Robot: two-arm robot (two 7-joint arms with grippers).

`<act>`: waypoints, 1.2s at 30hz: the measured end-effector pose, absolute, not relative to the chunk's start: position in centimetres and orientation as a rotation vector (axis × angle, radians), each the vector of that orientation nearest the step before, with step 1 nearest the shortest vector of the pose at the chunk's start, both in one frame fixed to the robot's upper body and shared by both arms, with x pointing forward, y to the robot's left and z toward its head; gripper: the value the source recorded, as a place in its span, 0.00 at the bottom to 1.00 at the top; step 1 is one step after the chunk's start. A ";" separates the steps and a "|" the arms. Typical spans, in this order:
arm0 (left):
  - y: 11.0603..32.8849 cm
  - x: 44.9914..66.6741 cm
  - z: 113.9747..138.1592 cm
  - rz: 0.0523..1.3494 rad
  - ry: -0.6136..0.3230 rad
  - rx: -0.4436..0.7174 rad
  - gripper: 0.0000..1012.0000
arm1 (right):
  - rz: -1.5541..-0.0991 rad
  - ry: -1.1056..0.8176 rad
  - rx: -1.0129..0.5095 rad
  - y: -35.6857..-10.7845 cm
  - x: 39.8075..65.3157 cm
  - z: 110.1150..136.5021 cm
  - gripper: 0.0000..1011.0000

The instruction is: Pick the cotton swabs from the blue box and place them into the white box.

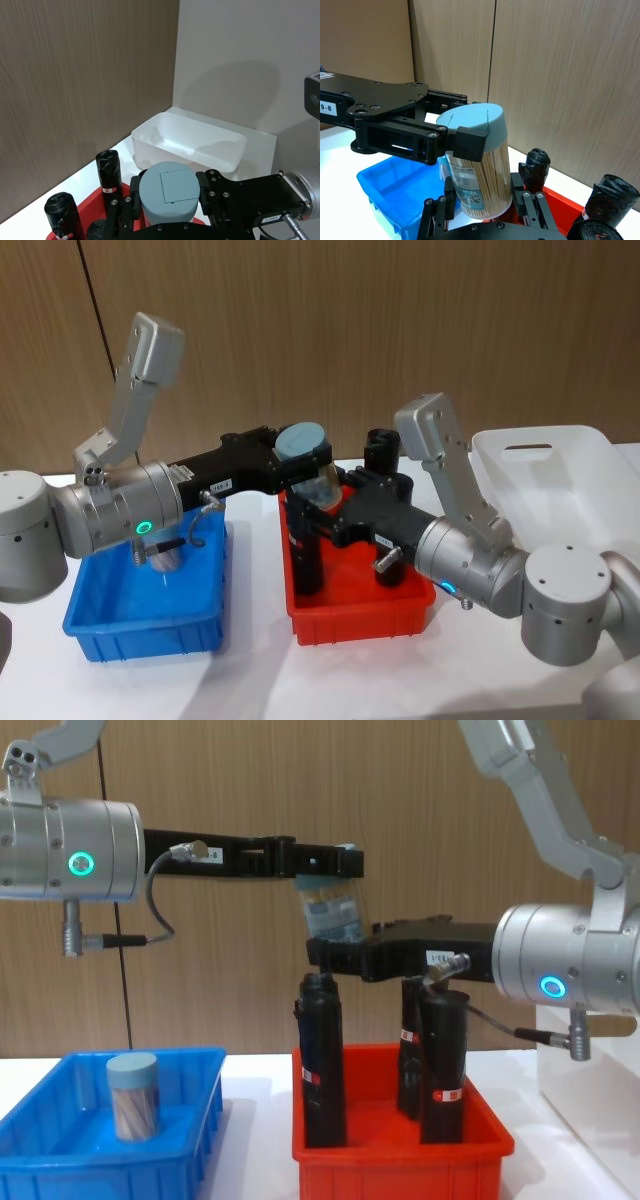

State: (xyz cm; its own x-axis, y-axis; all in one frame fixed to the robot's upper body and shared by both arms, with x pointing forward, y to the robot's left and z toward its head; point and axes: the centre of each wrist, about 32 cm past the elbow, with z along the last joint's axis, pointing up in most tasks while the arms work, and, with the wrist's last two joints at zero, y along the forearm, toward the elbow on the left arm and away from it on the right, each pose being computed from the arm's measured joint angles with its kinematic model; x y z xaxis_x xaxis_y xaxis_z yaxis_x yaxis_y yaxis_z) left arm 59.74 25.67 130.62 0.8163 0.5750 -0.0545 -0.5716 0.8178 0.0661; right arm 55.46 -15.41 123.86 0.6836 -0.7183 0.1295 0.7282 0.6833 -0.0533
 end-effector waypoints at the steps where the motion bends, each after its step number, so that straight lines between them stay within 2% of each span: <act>1: 25.7 59.7 130.6 0.611 0.073 0.047 0.66 | -0.812 -0.101 -0.104 -15.4 55.5 123.9 0.64; 7: 25.7 59.7 130.6 0.611 0.073 0.047 0.67 | -0.811 -0.102 -0.105 -15.4 55.5 123.9 0.64; 8: 25.7 59.7 130.6 0.610 0.074 0.047 0.73 | -0.812 -0.102 -0.105 -15.4 55.5 123.9 0.64; 9: 25.7 59.7 130.6 0.610 0.073 0.047 0.73 | -0.812 -0.102 -0.105 -15.4 55.5 123.9 0.64; 12: 25.7 59.7 130.6 0.610 0.074 0.047 0.84 | -0.813 -0.102 -0.105 -15.3 55.6 123.9 0.64; 18: 25.7 59.7 130.6 0.610 0.073 0.047 0.98 | -0.814 -0.102 -0.104 -15.3 55.6 123.9 0.64; 36: 25.7 59.7 130.6 0.611 0.073 0.047 0.99 | -0.846 -0.078 -0.083 -15.7 55.8 123.6 0.64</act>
